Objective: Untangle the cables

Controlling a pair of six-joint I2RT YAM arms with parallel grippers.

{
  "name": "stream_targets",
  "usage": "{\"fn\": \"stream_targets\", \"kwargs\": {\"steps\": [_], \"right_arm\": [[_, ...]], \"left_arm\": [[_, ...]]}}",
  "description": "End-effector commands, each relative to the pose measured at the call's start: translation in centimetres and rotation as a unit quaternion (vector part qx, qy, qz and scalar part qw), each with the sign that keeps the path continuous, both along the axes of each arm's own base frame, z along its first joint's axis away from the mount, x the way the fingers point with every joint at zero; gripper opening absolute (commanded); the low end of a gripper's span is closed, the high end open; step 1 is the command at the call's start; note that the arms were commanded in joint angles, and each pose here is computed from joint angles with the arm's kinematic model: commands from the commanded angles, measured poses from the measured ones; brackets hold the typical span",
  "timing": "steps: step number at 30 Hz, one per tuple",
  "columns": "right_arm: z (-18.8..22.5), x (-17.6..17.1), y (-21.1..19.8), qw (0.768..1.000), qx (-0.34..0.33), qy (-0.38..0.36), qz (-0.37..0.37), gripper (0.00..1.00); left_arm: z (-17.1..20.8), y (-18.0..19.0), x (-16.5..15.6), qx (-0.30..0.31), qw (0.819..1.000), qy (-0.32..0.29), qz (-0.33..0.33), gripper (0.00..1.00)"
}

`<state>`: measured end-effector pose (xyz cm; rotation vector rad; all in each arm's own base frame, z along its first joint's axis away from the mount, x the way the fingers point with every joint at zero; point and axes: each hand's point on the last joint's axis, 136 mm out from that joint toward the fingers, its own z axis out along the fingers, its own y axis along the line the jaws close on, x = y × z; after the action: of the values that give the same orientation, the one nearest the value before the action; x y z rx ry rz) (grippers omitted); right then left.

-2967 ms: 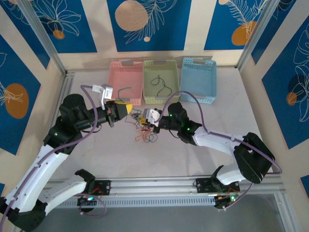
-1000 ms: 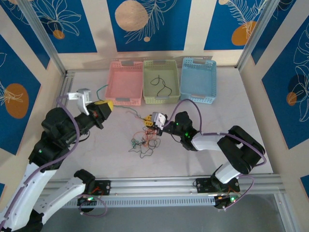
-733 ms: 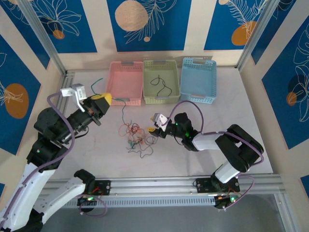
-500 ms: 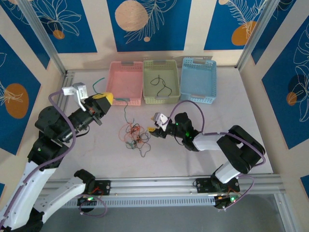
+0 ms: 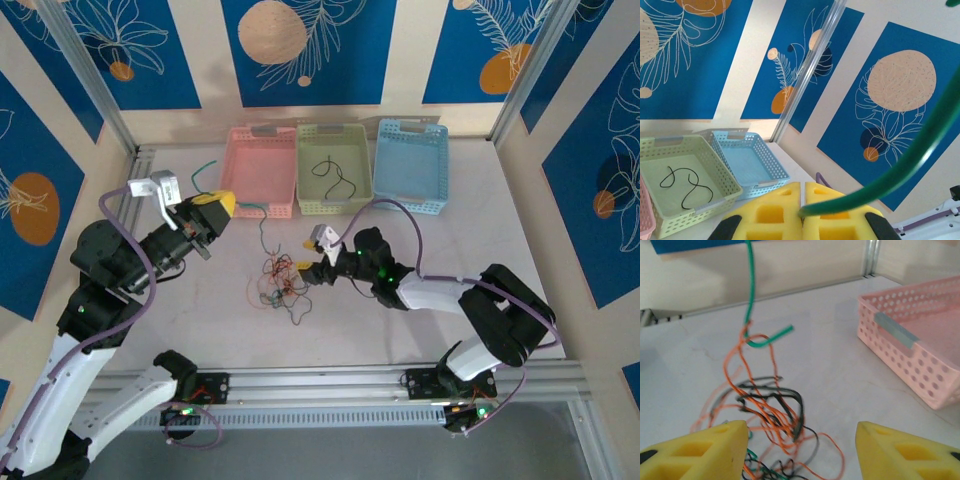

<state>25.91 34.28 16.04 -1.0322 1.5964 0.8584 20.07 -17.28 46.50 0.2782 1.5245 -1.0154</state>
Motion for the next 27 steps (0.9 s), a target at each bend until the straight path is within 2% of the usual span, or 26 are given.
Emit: {"fn": "stream_targets", "kwargs": {"steps": [1, 11, 21, 27], "right_arm": [[0.0, -0.7, 2.2, 0.999, 0.014, 0.027, 0.019, 0.60], [-0.5, -0.9, 5.6, 0.998, 0.023, 0.014, 0.051, 0.63], [0.3, -0.1, 7.1, 0.997, 0.051, -0.034, 0.046, 0.64], [-0.6, 0.5, 7.9, 0.997, 0.045, -0.038, 0.042, 0.63]], "left_arm": [[2.0, 0.0, -0.6, -0.022, 0.999, -0.024, -0.011, 0.00], [2.0, 0.0, -0.7, -0.024, 0.999, -0.024, -0.015, 0.00], [2.0, -0.2, -0.8, -0.024, 0.999, -0.023, -0.020, 0.00], [1.9, -0.3, -0.9, -0.024, 0.999, -0.022, -0.024, 0.00]]}}
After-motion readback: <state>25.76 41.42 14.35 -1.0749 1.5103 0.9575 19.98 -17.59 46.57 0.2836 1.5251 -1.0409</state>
